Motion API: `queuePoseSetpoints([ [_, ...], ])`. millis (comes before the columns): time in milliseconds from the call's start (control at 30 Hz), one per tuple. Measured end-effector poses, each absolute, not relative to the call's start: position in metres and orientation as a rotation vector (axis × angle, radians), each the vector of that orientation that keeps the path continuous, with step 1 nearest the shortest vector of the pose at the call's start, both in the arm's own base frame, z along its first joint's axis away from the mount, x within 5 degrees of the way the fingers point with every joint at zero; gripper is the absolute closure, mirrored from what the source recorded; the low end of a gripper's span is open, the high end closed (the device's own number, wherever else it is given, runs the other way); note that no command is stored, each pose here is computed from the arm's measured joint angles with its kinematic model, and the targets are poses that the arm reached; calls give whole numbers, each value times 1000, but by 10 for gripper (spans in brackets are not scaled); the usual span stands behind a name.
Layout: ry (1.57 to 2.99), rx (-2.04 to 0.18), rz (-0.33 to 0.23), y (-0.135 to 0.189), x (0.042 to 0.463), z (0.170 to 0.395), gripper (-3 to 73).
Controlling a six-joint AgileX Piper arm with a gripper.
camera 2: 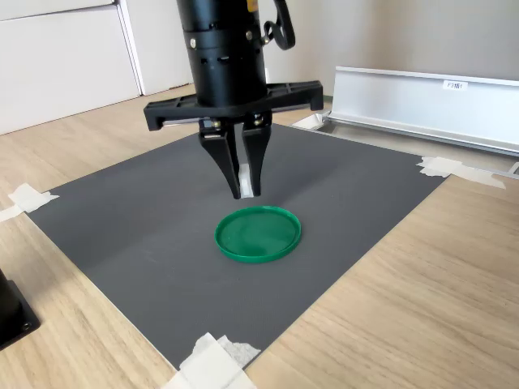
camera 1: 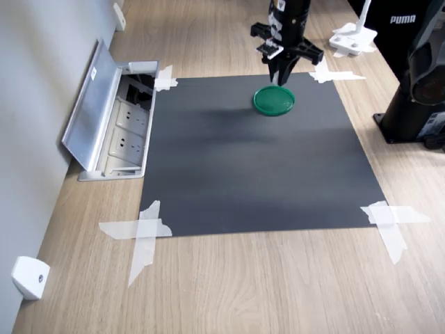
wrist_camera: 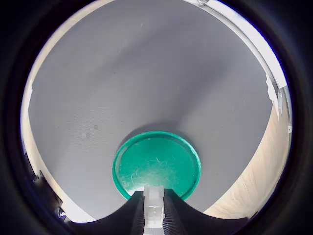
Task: Grasp a white terminal and put it on the green lid.
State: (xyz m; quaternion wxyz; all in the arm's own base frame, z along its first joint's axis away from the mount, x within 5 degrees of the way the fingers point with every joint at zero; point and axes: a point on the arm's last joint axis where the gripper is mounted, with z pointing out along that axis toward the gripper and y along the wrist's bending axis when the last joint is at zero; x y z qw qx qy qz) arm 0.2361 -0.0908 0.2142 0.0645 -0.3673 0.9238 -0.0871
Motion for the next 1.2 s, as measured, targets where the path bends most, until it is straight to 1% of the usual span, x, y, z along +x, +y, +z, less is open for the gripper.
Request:
queuePoseSetpoints([
  [167, 2790, -1112, -257, -91, 238, 204, 600],
  [533, 2826, -1134, -220, -94, 244, 187, 599],
  [633, 2840, -1143, -215, -95, 245, 183, 575],
  [733, 2844, -1146, -213, -96, 246, 180, 513],
  [800, 2848, -1138, -212, -96, 246, 180, 447],
  [933, 2857, -1090, -217, -96, 246, 180, 272],
  [1033, 2854, -1054, -231, -96, 246, 184, 183],
  [1100, 2842, -997, -250, -95, 244, 192, 154],
  [1200, 2796, -866, -290, -92, 241, 209, 142],
])
